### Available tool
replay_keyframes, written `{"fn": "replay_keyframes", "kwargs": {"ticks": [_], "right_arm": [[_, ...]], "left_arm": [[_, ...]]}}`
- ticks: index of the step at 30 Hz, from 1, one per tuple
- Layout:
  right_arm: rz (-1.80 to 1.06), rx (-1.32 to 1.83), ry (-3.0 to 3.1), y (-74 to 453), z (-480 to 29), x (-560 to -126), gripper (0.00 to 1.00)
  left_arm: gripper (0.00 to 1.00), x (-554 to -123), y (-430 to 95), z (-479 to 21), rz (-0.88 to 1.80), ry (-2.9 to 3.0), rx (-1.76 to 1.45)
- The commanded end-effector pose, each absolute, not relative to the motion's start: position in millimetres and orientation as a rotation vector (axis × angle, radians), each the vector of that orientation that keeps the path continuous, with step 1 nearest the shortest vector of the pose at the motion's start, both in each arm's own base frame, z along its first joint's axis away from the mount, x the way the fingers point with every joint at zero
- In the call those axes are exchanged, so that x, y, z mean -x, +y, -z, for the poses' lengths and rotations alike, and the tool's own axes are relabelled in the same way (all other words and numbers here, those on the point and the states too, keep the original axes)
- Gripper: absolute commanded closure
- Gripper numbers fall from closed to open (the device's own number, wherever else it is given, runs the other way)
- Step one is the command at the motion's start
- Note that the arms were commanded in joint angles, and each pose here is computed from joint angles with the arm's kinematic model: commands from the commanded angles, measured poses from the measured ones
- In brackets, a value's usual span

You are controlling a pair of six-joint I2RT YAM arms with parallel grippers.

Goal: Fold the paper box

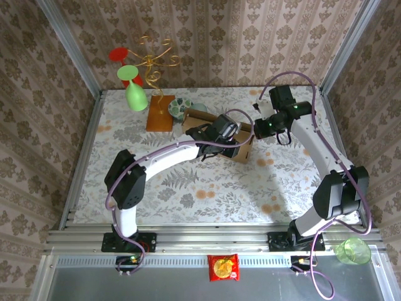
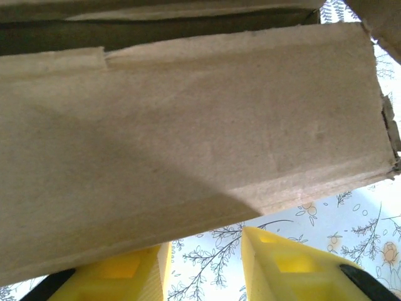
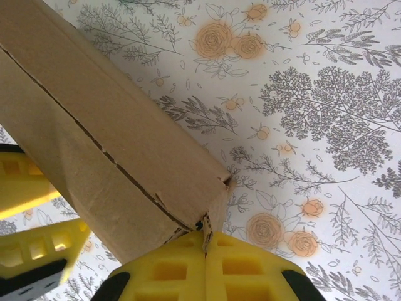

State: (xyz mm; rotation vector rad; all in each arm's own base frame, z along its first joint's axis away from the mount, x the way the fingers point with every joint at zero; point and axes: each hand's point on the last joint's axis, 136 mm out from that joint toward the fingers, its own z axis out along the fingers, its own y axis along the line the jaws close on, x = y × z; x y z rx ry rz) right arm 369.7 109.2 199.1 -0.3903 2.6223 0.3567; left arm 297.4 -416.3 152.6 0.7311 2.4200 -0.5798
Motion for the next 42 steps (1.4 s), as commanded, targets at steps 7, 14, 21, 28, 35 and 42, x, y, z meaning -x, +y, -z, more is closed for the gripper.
{"fn": "replay_keyframes", "kwargs": {"ticks": [7, 14, 21, 28, 35, 42], "right_arm": [[-0.505, 0.291, 2.637, 128, -208, -375, 1.0], [-0.558, 0.227, 2.639, 135, -207, -382, 1.0], [-0.597, 0.162, 2.643, 142, -205, -391, 1.0], [-0.634, 0.076, 2.656, 148, -205, -400, 1.0], [-0.643, -0.022, 2.669, 152, -200, -405, 1.0], [-0.633, -0.116, 2.657, 156, -200, -413, 1.0]], "left_arm": [[0.65, -317, -429, -159, 0.631, 2.383, -0.714], [0.66, -331, -428, -156, 0.643, 2.392, -0.681], [0.66, -339, -430, -156, 0.665, 2.39, -0.672], [0.66, -343, -432, -153, 0.679, 2.396, -0.675], [0.66, -346, -432, -153, 0.686, 2.396, -0.67], [0.67, -351, -428, -150, 0.689, 2.405, -0.656]]}}
